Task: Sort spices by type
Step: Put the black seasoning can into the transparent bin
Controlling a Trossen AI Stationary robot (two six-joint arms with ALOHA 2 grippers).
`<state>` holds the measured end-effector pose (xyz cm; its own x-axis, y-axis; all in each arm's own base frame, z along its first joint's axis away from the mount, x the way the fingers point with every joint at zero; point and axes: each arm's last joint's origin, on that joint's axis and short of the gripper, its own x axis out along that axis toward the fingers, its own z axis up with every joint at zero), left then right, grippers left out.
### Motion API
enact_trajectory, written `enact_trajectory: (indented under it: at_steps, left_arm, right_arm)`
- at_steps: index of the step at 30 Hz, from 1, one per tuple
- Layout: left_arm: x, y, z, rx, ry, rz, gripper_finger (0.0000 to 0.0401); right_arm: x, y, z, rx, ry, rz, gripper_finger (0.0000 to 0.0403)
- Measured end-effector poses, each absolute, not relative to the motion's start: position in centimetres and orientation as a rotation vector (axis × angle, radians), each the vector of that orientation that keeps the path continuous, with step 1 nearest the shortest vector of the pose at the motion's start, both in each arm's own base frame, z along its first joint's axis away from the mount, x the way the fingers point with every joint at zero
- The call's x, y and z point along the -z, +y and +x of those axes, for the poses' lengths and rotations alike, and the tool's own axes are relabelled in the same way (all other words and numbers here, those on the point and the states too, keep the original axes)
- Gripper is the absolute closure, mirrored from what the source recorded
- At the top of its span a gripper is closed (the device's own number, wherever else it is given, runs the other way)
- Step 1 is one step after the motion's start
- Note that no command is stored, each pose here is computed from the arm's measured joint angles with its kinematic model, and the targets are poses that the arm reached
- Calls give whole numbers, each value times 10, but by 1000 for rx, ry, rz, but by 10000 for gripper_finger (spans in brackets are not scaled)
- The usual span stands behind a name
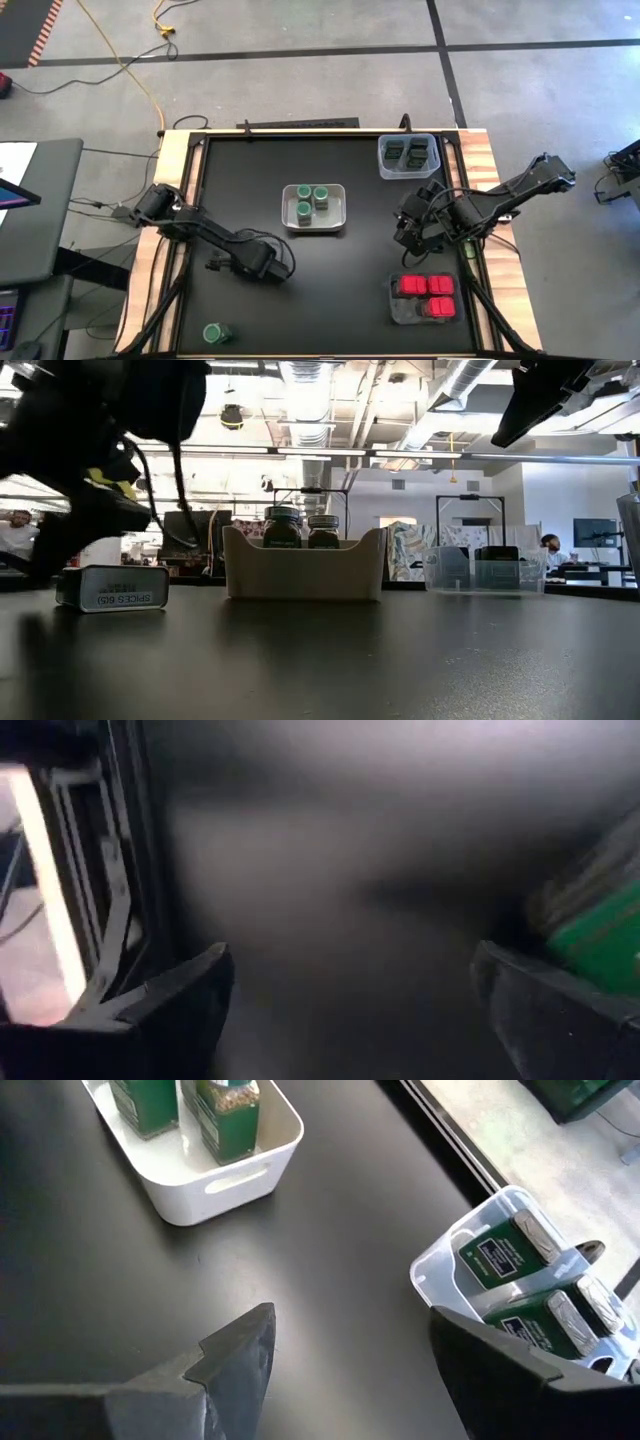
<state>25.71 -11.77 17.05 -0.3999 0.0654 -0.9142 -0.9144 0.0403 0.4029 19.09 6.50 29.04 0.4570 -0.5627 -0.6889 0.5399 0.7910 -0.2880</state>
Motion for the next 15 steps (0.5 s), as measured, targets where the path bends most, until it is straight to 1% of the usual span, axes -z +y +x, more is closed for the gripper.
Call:
enact_trajectory:
  at_steps: [5,9,15]
  left_arm:
    - [-170,-107,262,-1520,1345,-860,12]
    - [-170,-101,266,-1547,1166,-823,12]
    - [-170,-100,268,-1545,1046,-801,12]
  right_arm:
    - [-291,65,192,680,851,-25,108]
    - [-291,65,192,681,850,-25,108]
    - [-291,65,192,681,850,-26,108]
